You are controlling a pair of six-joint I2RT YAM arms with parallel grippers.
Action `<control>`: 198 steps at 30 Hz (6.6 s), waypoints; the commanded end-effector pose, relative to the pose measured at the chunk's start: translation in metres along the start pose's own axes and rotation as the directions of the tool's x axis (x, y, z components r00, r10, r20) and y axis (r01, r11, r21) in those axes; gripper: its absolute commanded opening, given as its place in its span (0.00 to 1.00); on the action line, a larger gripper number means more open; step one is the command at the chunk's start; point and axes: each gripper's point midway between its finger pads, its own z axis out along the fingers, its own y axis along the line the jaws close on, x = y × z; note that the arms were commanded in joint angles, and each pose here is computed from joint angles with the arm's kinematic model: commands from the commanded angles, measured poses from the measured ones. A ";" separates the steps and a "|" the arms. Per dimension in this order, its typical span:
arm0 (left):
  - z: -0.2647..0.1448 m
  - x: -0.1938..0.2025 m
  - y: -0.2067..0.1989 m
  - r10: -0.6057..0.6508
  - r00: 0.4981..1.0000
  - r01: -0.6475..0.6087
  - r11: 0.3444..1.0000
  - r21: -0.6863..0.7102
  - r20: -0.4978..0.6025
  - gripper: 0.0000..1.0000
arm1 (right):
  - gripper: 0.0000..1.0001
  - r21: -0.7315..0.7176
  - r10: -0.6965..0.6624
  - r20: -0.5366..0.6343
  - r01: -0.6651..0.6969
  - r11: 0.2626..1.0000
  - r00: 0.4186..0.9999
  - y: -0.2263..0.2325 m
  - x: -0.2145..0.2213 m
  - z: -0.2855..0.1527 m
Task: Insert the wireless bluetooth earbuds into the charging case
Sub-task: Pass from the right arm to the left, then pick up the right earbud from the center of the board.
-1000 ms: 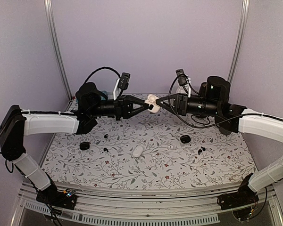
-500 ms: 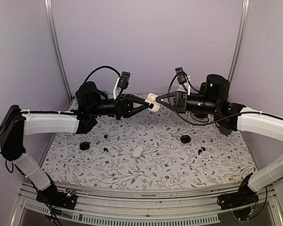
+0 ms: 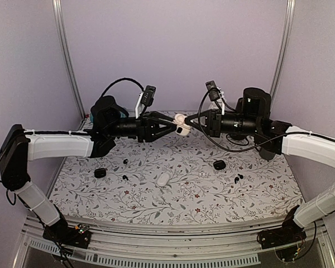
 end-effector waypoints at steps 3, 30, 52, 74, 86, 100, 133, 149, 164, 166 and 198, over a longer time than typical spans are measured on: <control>0.005 -0.001 -0.011 0.078 0.996 -0.077 0.996 0.035 -0.030 0.51 | 0.04 -0.017 -0.110 0.037 0.111 0.994 0.993 0.019 -0.027 -0.009; 0.016 0.009 -0.022 0.236 0.967 -0.232 0.972 0.042 -0.096 0.39 | 0.04 -0.071 -0.147 -0.011 0.146 0.987 0.989 0.028 -0.022 -0.006; 0.022 0.012 -0.028 0.217 0.970 -0.212 0.976 0.056 -0.113 0.15 | 0.04 -0.057 -0.148 -0.004 0.148 0.987 0.989 0.031 -0.025 -0.008; 0.014 0.006 -0.024 0.221 0.971 -0.224 0.974 -0.024 -0.089 0.19 | 0.04 -0.058 -0.135 0.010 0.136 0.989 0.991 0.032 -0.025 -0.009; 0.022 0.017 -0.020 0.230 0.963 -0.229 0.973 0.024 -0.138 0.00 | 0.22 -0.073 -0.118 0.004 0.118 0.990 0.993 0.033 -0.024 -0.007; 0.012 0.013 0.001 0.235 0.965 -0.243 0.968 -0.058 -0.119 0.00 | 0.73 0.171 -0.067 0.044 0.059 0.984 0.997 0.003 -0.019 -0.036; 0.003 -0.003 0.002 0.266 0.957 -0.275 0.959 -0.066 -0.115 0.00 | 0.60 0.841 0.669 0.180 -0.466 0.276 0.721 -0.126 0.242 -0.178; -0.002 -0.001 -0.001 0.260 0.960 -0.269 0.960 -0.081 -0.106 0.00 | 0.39 0.865 0.661 0.390 -0.500 -0.026 0.641 -0.157 0.262 -0.196; -0.004 0.000 -0.003 0.265 0.958 -0.274 0.959 -0.077 -0.106 0.00 | 0.30 0.866 0.666 0.415 -0.494 -0.079 0.620 -0.168 0.271 -0.192; -0.004 0.000 -0.004 0.266 0.958 -0.274 0.958 -0.078 -0.105 0.00 | 0.29 0.870 0.672 0.407 -0.486 -0.079 0.619 -0.169 0.274 -0.190; -0.010 0.005 -0.004 0.260 0.960 -0.270 0.958 -0.094 -0.106 0.00 | 0.11 0.909 0.704 0.345 -0.409 -0.086 0.620 -0.177 0.295 -0.188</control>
